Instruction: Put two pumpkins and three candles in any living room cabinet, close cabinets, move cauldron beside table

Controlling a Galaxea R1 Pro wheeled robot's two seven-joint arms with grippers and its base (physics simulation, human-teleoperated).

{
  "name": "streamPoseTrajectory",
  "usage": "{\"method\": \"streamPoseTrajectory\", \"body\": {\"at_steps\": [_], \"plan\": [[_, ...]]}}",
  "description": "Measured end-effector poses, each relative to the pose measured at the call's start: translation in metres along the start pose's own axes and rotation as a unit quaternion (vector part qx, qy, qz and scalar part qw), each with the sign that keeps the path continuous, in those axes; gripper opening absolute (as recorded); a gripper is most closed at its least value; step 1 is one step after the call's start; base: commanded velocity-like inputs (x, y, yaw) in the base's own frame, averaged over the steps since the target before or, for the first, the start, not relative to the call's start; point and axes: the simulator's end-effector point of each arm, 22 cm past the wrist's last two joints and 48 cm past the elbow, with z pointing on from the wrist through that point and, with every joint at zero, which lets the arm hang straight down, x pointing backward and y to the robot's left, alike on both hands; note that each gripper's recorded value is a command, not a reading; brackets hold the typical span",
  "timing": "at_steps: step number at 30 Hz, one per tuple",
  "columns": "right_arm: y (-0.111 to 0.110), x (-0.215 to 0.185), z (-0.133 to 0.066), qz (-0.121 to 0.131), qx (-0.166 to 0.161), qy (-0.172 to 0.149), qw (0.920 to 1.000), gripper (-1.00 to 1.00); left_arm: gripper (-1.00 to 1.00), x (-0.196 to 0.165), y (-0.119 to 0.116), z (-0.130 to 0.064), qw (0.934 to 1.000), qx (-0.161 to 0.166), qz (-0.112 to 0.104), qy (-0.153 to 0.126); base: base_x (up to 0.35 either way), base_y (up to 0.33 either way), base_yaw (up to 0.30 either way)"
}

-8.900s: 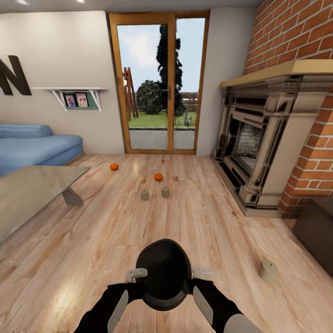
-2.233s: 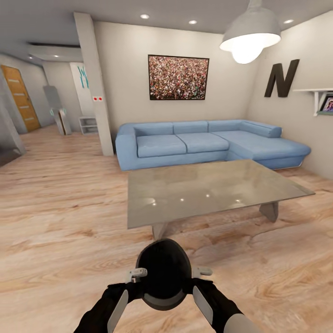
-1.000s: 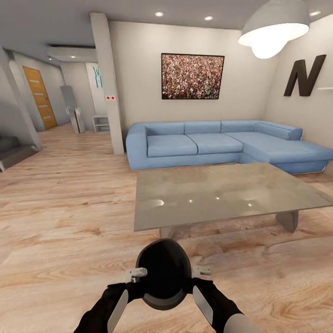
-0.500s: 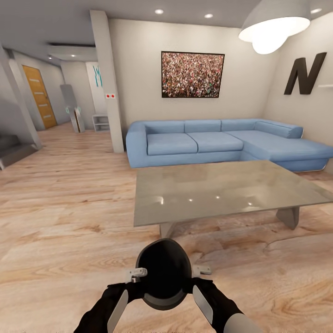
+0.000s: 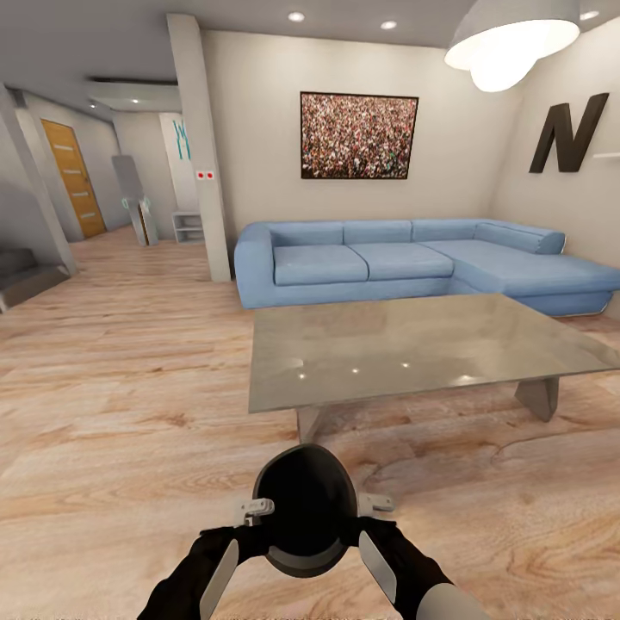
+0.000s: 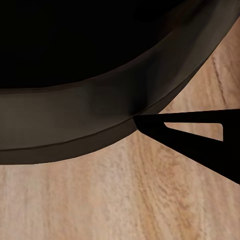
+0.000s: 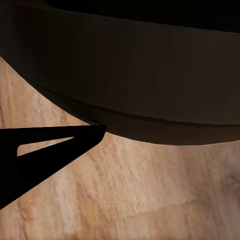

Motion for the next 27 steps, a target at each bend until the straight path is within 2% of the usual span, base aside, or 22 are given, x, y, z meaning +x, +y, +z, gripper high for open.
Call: {"method": "streamPoseTrajectory", "body": {"at_steps": [12, 27], "plan": [[-0.003, 0.02, 0.019, 0.0, 0.0, 0.0, 1.0, -1.0, -1.0, 0.019, 0.006, 0.019, 1.0, 0.0, 0.0, 0.0, 0.0, 0.0, 0.0], [-0.008, 0.048, 0.039, 0.002, 0.003, 0.03, 0.9995, -1.0, -1.0, 0.045, 0.012, 0.038, 0.9995, -0.004, -0.005, 0.03, 0.0, 0.0, 0.0]]}}
